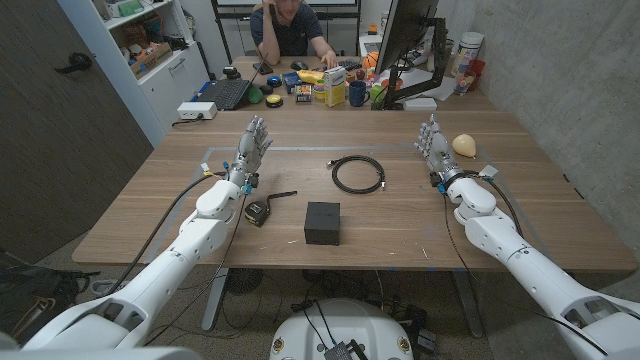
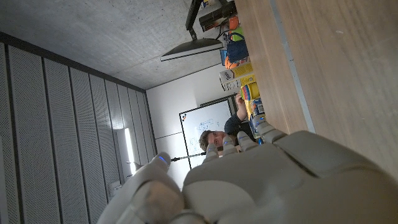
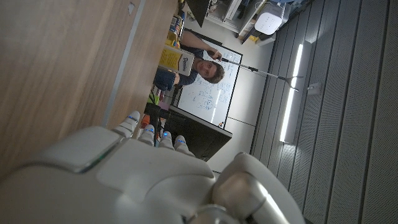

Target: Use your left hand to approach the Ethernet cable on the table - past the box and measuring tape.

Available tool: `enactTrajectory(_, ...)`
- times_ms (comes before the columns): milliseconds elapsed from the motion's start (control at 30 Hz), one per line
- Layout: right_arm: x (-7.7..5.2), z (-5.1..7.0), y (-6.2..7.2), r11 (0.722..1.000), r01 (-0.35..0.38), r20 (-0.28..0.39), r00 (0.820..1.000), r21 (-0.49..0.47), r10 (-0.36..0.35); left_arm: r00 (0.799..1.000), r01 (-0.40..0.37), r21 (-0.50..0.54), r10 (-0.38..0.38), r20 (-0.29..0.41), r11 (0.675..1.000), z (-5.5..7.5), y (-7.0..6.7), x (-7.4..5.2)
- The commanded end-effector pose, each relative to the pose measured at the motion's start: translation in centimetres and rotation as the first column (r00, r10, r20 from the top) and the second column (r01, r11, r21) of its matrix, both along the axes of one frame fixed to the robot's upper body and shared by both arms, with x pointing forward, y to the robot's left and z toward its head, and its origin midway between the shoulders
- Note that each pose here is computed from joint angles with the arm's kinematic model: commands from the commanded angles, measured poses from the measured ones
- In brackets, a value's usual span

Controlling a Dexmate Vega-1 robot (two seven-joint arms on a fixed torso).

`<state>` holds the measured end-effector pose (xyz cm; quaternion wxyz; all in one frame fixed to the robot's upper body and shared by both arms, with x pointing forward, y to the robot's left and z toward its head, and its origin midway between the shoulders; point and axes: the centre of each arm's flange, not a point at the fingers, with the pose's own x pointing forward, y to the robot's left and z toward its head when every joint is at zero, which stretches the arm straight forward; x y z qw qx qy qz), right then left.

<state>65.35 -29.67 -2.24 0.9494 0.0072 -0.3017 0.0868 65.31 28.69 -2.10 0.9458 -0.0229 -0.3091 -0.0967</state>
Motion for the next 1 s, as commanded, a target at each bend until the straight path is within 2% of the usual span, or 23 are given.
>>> enactTrajectory(33,-0.2,0.4,-0.4,0.999,0.033,0.023,0.999,-0.008,-0.032,0.998,-0.005,-0.007,0.006,0.056,1.0,0.8,-0.2,-0.4)
enactTrajectory(200,-0.2,0.3,-0.4,0.999,0.034,0.025,0.999,-0.005,-0.034,0.994,-0.05,0.008,0.049,0.102,0.999,0.9,0.1,-1.2)
enactTrajectory(300,-0.2,0.2,-0.4,0.999,0.035,0.025,0.999,-0.003,-0.035,0.985,-0.124,0.037,0.118,0.126,0.992,1.1,0.6,-2.1)
enactTrajectory(400,-0.2,0.2,-0.5,0.999,0.036,0.029,0.999,-0.004,-0.036,0.978,-0.151,0.035,0.144,0.149,0.988,1.2,0.9,-2.9)
enactTrajectory(433,-0.2,0.2,-0.5,0.999,0.037,0.027,0.999,0.001,-0.037,0.973,-0.171,0.044,0.161,0.165,0.984,1.4,1.1,-3.5)
enactTrajectory(567,-0.2,0.1,-0.6,0.999,0.037,0.029,0.999,-0.002,-0.037,0.963,-0.2,0.05,0.187,0.194,0.979,1.5,1.4,-4.4)
enactTrajectory(700,-0.1,0.1,-0.6,0.999,0.035,0.031,0.999,-0.004,-0.035,0.946,-0.234,0.067,0.212,0.244,0.97,1.8,1.5,-5.9)
enactTrajectory(733,-0.1,0.1,-0.6,0.999,0.035,0.032,0.999,-0.005,-0.035,0.946,-0.235,0.067,0.212,0.244,0.97,1.8,1.5,-5.9)
enactTrajectory(1000,-0.1,0.1,-0.9,0.999,0.039,0.031,0.999,0.004,-0.039,0.899,-0.32,0.115,0.263,0.35,0.94,2.0,1.5,-8.7)
